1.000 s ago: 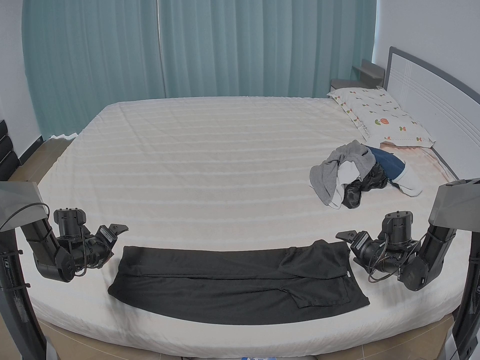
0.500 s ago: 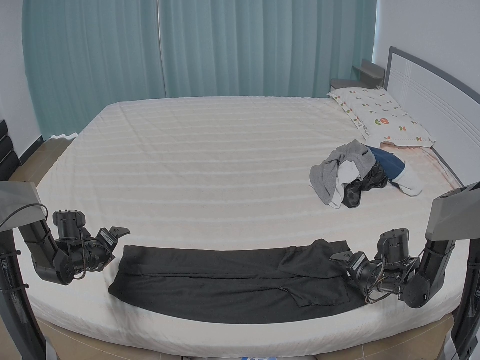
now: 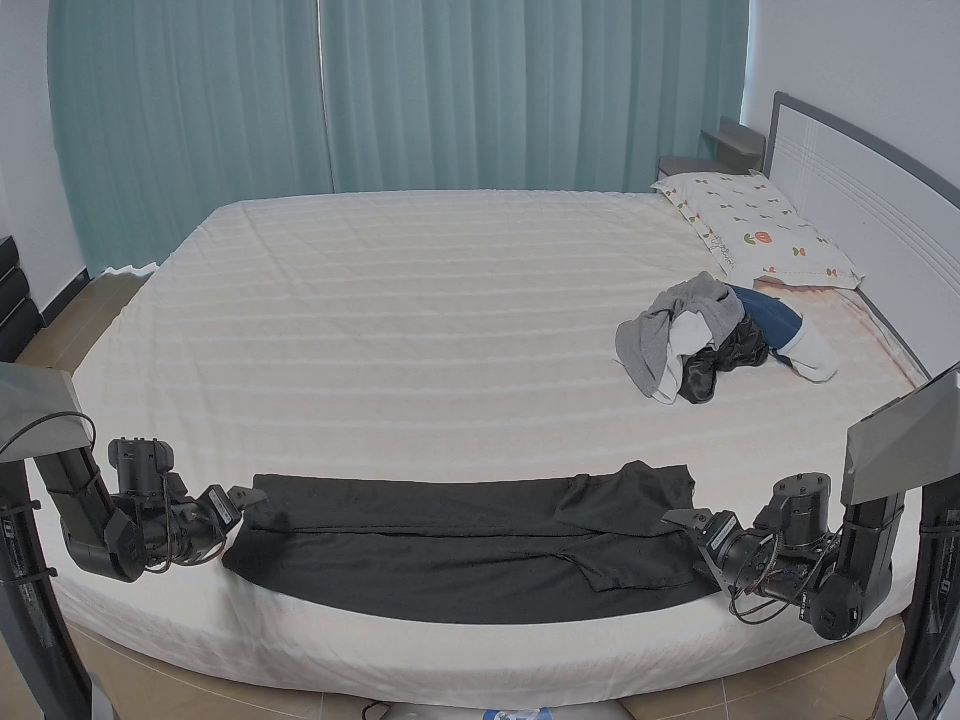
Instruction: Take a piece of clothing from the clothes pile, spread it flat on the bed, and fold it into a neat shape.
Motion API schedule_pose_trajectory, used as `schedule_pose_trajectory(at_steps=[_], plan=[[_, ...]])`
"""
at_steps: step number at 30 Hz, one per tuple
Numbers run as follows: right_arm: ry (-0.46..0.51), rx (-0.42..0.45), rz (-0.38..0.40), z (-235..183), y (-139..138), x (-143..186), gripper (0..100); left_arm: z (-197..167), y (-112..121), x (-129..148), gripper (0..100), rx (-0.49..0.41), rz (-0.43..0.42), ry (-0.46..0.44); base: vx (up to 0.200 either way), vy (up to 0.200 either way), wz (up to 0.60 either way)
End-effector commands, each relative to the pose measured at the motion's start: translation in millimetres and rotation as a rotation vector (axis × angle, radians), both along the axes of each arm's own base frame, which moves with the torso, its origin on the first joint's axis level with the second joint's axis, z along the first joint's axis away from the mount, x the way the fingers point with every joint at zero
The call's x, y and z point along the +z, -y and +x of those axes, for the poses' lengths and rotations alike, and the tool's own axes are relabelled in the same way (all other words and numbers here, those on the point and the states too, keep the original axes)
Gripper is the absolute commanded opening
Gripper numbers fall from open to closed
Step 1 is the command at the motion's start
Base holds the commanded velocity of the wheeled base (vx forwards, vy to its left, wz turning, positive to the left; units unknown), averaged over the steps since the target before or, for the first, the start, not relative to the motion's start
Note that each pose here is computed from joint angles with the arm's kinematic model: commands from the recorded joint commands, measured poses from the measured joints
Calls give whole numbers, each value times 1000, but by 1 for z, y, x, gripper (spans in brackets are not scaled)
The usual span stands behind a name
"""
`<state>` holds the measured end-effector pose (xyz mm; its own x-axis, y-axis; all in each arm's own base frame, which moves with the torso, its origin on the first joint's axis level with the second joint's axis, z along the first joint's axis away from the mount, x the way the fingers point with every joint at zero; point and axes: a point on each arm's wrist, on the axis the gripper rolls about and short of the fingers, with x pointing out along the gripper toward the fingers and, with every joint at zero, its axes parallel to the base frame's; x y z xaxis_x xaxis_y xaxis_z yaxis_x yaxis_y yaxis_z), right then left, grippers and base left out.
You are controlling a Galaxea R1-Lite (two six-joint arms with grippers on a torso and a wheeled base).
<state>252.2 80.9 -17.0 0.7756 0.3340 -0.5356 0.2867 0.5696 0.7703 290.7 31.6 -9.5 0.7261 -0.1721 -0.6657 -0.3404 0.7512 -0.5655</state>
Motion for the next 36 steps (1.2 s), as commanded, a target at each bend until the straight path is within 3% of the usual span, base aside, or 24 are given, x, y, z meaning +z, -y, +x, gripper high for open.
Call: schedule_pose_trajectory(at_steps=[1, 6, 23, 24, 36], plan=[[-39, 6, -12, -4, 0, -10, 100, -6, 1, -1, 100, -5, 8, -29, 0, 0, 0], [-45, 9, -15, -4, -1, -12, 100, -16, 1, -4, 100, -59, 83, -104, 0, 0, 0], [-44, 8, -16, -4, -1, -12, 100, -4, -1, -22, 100, -18, 121, -133, 0, 0, 0], [-44, 10, -16, -4, -1, -12, 100, -4, -2, -21, 0, -15, 121, -132, 0, 0, 0], [-44, 10, -16, -4, -1, -12, 100, -8, -2, -12, 0, 5, 132, -131, 0, 0, 0]])
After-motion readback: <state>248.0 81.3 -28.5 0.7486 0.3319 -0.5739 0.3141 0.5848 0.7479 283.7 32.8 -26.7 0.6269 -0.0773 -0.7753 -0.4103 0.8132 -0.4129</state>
